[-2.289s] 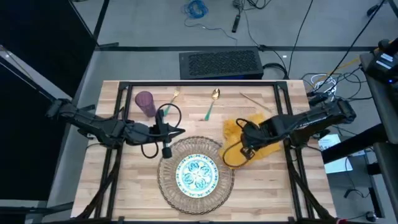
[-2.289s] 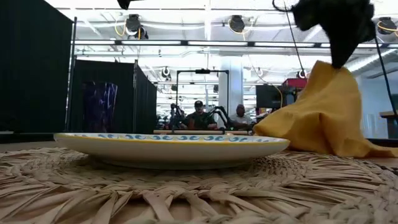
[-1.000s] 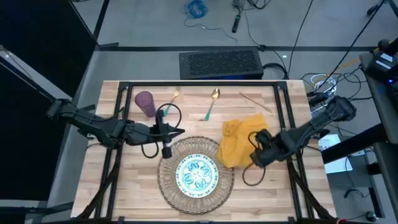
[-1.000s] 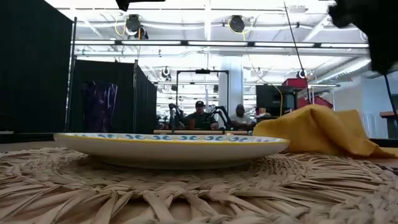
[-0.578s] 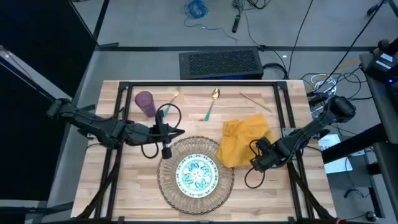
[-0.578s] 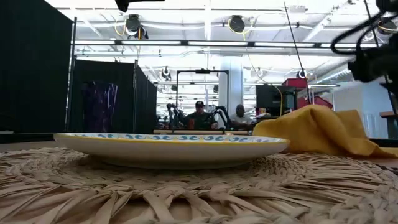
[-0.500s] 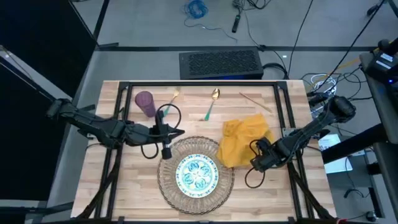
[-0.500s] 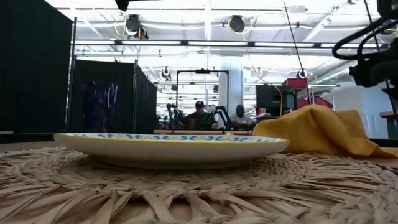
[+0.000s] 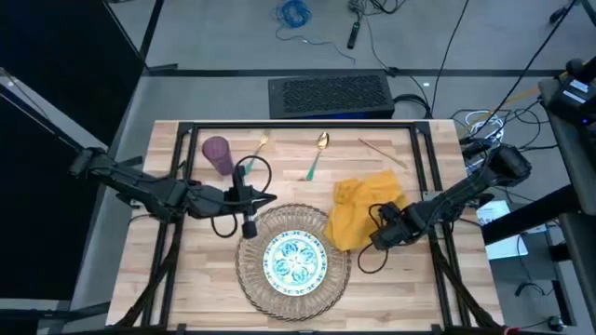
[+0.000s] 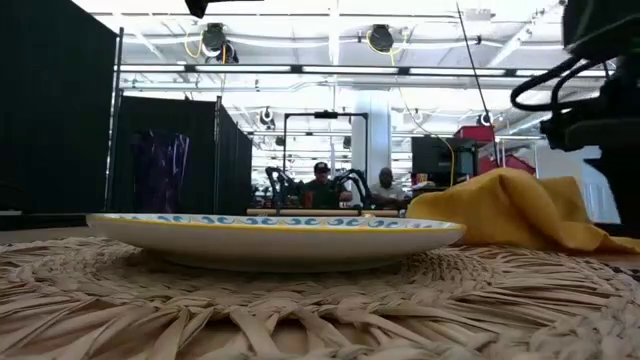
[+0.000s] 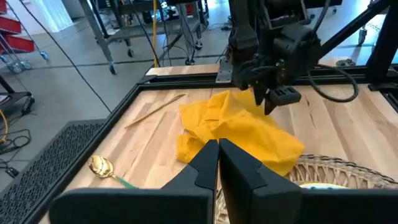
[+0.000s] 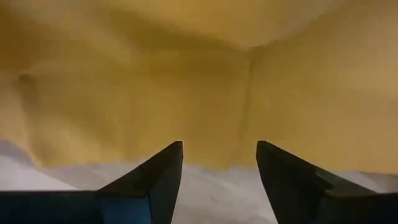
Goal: Set table place
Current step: Fold the yellow table napkin
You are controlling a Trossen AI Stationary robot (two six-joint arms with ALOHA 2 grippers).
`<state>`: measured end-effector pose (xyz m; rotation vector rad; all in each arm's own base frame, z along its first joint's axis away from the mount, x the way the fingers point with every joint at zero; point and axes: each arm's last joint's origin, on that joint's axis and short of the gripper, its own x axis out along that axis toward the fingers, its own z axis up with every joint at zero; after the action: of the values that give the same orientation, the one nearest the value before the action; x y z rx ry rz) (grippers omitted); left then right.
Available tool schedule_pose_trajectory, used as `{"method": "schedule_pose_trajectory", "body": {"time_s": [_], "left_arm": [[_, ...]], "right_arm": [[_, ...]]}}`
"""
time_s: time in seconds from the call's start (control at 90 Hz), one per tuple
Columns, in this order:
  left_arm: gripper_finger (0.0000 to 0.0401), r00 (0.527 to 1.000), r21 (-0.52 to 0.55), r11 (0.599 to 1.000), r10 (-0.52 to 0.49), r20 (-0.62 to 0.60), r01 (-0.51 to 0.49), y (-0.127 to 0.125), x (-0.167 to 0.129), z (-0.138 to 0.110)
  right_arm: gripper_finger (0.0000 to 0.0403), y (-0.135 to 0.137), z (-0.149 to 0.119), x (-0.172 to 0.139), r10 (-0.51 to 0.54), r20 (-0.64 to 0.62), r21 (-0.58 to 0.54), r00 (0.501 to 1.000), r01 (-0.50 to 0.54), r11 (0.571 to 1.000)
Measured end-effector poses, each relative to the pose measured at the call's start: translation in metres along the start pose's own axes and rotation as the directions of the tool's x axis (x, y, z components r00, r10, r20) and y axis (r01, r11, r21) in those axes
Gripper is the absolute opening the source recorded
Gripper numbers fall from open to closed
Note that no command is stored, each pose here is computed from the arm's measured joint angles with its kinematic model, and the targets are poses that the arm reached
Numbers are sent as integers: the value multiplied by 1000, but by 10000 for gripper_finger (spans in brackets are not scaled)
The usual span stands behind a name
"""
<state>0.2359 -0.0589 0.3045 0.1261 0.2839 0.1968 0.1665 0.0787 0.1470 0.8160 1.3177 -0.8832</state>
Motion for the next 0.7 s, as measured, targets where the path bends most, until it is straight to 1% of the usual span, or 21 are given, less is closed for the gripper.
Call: {"method": "schedule_pose_trajectory", "body": {"time_s": [0.078, 0.222, 0.3, 0.389, 0.422, 0.522, 0.611, 0.7], "left_arm": [[0, 1000, 1, 1000, 0, -1, 0, 0, 0, 0], [0, 1000, 1, 1000, 0, -2, 0, 0, 0, 0], [0, 1000, 1, 1000, 1, -1, -1, 0, 0, 0], [0, 1000, 1, 1000, 0, -1, 0, 0, 0, 0], [0, 1000, 1, 1000, 0, 0, 0, 0, 0, 0], [0, 1000, 0, 1000, 0, 0, 0, 0, 0, 0], [0, 1000, -2, 1000, 0, 4, 0, 0, 0, 0], [0, 1000, -2, 1000, 0, 5, 0, 0, 0, 0]], "right_arm": [[171, -3, 0, 6, -31, -26, -3, 999, 31, 1000], [125, -2, -2, 12, -19, -70, -5, 997, 19, 1000], [86, -2, -3, 11, -7, -81, -14, 997, 6, 1000], [27, -1, -3, 10, -3, -92, -43, 996, -1, 999], [14, 0, -3, 8, -4, -94, -61, 996, -2, 998], [6, 4, -2, 1, -15, -100, -86, 995, 6, 996], [1, 11, 0, -11, -7, -99, -110, 995, -4, 994], [1, 15, 2, -25, -23, -93, -132, 995, 11, 991]]}}
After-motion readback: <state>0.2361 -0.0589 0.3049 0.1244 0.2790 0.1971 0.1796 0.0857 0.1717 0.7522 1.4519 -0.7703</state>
